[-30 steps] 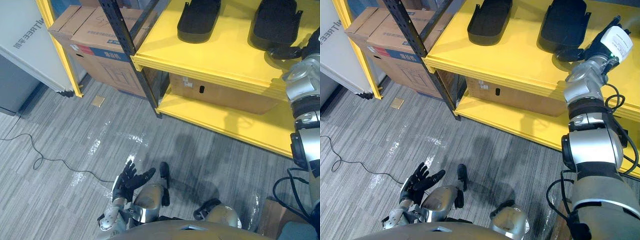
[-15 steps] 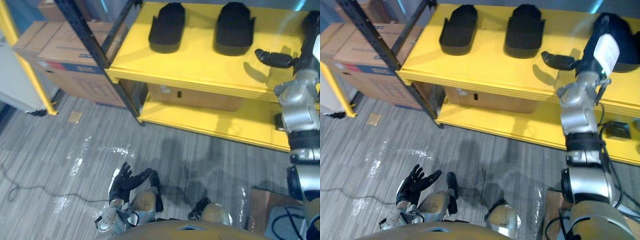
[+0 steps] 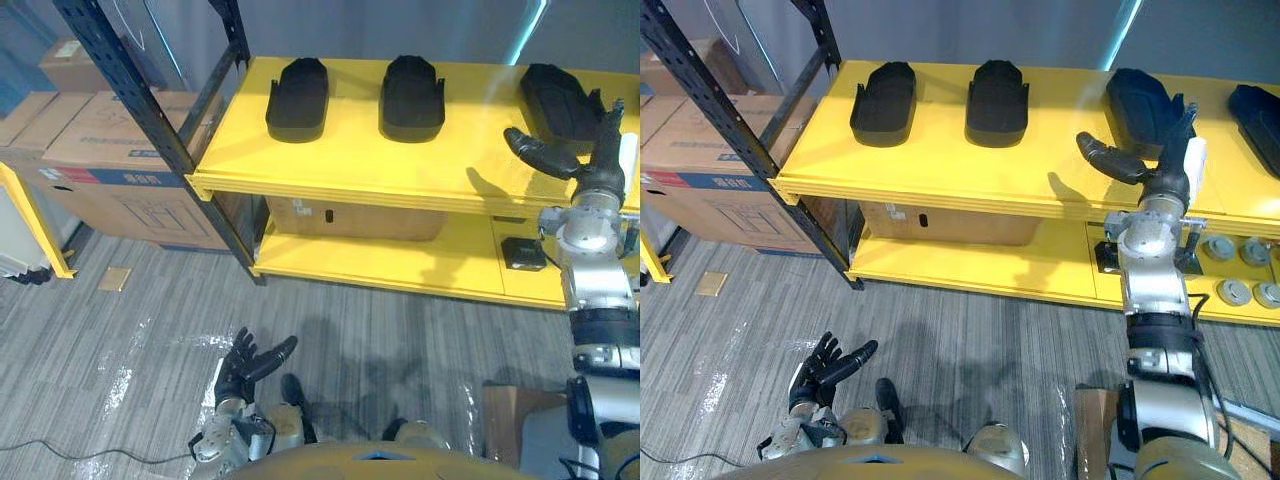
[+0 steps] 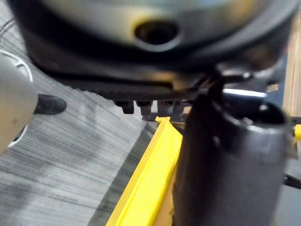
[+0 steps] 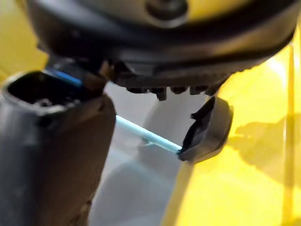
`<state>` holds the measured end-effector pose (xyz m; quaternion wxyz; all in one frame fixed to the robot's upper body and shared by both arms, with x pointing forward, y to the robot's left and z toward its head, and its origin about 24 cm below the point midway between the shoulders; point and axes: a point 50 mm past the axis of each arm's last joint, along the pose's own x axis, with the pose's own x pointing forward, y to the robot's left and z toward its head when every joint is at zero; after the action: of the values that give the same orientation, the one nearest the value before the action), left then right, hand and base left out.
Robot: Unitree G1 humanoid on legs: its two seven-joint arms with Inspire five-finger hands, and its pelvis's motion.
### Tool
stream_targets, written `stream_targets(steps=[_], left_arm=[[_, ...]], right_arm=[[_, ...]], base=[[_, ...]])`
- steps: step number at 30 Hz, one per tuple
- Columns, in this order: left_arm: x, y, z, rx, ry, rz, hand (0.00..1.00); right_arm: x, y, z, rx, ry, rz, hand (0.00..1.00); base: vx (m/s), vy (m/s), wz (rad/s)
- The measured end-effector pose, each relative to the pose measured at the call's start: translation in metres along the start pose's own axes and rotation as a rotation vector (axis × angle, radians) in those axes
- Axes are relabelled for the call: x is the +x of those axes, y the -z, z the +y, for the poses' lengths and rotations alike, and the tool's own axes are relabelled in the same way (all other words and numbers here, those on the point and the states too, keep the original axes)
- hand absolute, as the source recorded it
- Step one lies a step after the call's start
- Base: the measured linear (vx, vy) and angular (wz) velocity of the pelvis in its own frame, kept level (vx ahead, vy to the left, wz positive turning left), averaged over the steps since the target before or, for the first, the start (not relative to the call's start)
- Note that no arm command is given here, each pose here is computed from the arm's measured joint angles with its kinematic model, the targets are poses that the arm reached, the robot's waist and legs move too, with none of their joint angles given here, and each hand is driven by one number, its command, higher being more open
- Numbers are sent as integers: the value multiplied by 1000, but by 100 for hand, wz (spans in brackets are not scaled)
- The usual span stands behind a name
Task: Walk over and take three plastic housings, then place them on the shelf
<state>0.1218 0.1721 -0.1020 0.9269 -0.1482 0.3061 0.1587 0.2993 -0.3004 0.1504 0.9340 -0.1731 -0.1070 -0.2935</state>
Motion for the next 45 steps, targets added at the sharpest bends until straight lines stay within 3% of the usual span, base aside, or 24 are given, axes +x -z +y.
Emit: stream_targets(steps=[7, 11, 18, 25, 29, 39, 45], left_arm=[[2, -10, 14, 96, -141, -57, 100], [0, -56, 18, 117, -240, -265, 100], [-17, -129, -3, 226, -298, -624, 100], [-65, -184, 15, 221, -520, -929, 100], [-90, -201, 7, 195, -438, -1093, 100], [-89, -229, 10, 233, -312, -1191, 100], [-58, -245, 15, 273, -283, -1139, 100]], right_arm=[[-95, 54, 16, 162, -96, 148, 100], [-128, 77, 15, 220, -94, 273, 100], [-134, 57, 31, 287, -140, 191, 100], [-133, 46, 36, 317, -132, 155, 100], [-136, 46, 42, 338, -143, 174, 100], [-135, 49, 41, 256, -255, 173, 100], [-134, 52, 34, 211, -263, 171, 100]], base=[[12, 25, -13], [7, 10, -19], [4, -5, -4], [10, 0, 6], [4, 5, 3], [-2, 17, -18], [-19, 35, -34]])
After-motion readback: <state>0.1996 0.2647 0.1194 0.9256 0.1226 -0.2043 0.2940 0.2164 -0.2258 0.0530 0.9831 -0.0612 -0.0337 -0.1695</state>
